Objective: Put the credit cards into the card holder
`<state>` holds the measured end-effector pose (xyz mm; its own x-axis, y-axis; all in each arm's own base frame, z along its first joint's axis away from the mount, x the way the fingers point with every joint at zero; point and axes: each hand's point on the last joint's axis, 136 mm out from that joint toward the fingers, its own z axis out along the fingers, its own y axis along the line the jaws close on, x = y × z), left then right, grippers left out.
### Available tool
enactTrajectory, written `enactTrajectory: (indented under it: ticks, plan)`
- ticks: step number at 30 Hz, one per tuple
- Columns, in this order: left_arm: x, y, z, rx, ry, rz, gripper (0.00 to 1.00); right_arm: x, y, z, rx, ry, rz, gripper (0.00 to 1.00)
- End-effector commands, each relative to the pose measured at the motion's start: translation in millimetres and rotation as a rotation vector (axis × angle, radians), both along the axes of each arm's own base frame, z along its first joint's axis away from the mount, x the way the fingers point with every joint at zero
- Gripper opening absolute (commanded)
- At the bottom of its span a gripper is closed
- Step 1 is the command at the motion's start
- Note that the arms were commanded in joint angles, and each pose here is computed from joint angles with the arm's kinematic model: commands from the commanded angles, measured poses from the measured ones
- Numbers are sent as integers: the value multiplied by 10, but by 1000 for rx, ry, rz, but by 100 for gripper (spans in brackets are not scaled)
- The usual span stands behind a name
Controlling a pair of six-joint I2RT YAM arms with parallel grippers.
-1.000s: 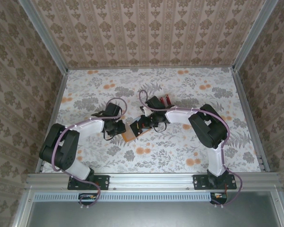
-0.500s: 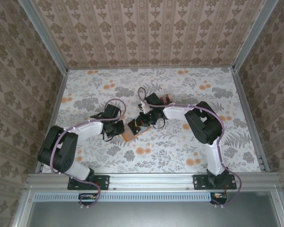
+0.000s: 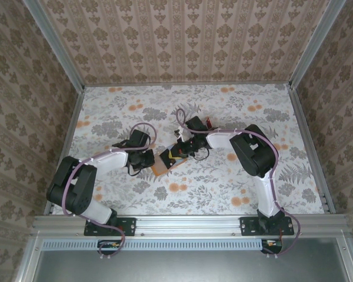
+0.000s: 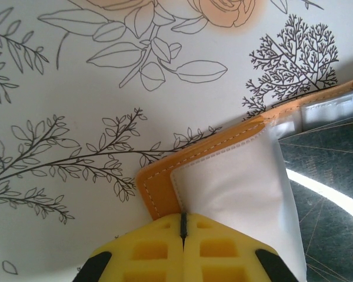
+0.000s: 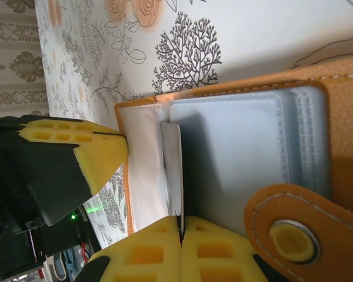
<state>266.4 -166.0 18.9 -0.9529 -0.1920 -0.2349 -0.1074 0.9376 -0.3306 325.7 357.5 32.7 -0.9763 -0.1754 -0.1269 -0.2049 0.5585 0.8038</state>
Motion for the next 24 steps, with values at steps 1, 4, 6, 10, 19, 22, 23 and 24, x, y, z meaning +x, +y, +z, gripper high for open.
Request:
enactTrajectory:
  ticks: [1,4,6,10,19,22,23,24]
  plan:
    - [-260,163,-228,78,102,8,5,-209,-24,-147,-2,92,24,2]
    - [-263,167,-219,81,102,5,5,-208,-7,-123,31,102,25,2]
    - [-267,173,-217,83,101,5,5,-208,17,-87,67,111,27,2]
    - [-278,188,-206,88,100,4,5,-189,55,33,120,110,34,1]
    - [-248,207,-164,104,84,-10,5,-206,9,50,125,120,48,0]
    - [-249,215,-169,108,83,-11,5,-234,-20,14,114,124,57,0]
    - [-249,213,-169,108,83,-12,5,-242,-19,16,117,125,63,0]
    - [-246,218,-173,109,83,-12,5,-257,-21,7,119,127,71,0]
